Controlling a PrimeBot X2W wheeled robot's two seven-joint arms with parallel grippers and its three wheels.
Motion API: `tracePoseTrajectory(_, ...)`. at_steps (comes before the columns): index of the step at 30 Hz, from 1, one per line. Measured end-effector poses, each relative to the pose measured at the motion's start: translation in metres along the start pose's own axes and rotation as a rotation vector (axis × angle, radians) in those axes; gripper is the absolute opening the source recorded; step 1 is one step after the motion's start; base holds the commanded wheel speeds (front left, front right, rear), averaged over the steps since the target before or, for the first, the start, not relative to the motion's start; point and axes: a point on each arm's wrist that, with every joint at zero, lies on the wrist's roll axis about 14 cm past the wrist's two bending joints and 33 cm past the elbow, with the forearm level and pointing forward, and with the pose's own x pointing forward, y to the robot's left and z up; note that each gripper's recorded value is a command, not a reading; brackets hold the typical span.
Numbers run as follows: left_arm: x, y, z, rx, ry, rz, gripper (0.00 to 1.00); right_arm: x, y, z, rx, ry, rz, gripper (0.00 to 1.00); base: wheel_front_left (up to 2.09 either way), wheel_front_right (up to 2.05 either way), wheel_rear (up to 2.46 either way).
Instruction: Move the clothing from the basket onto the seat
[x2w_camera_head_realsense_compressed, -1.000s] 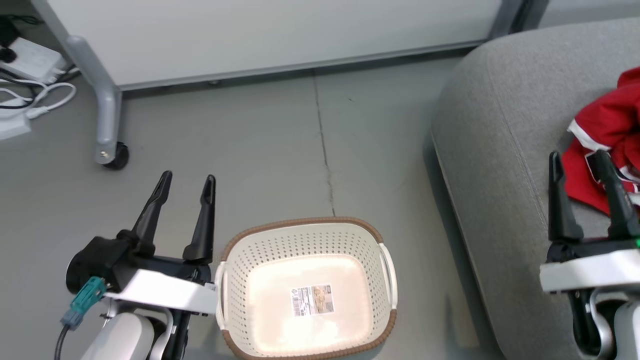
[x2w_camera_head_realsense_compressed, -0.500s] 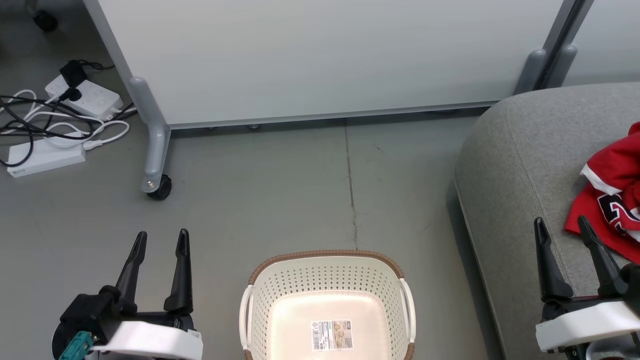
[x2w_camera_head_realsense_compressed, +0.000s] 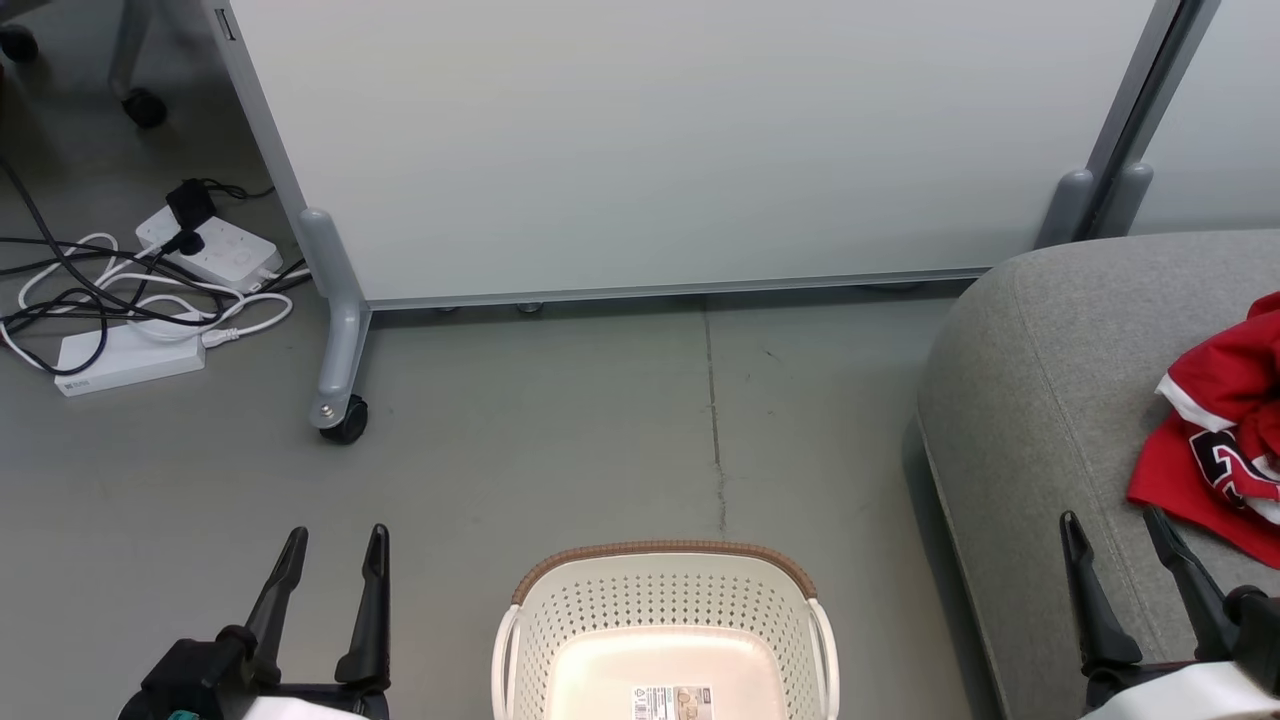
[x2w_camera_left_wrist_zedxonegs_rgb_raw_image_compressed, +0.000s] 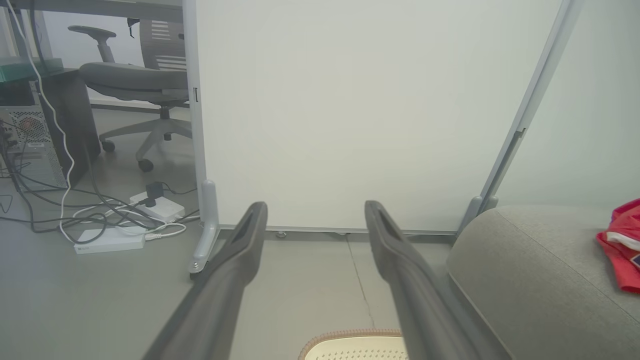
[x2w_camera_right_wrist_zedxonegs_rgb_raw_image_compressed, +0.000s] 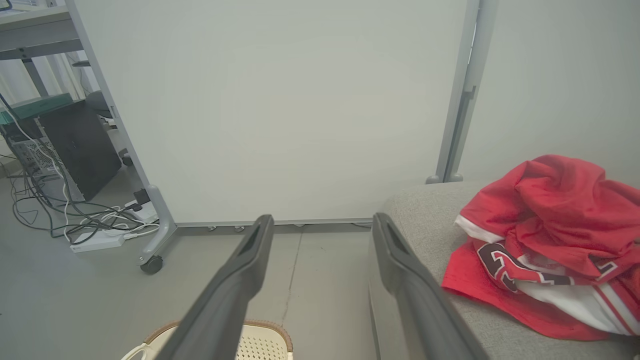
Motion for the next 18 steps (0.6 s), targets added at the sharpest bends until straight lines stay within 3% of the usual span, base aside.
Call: tracePoseTrajectory(18,-0.009,0.003,-0.013,0.020,0.037,-0.001,1.00,-0.002,0.007,-0.001,0.010,0.005,0.020,1.00,0.00,0.00,0.00)
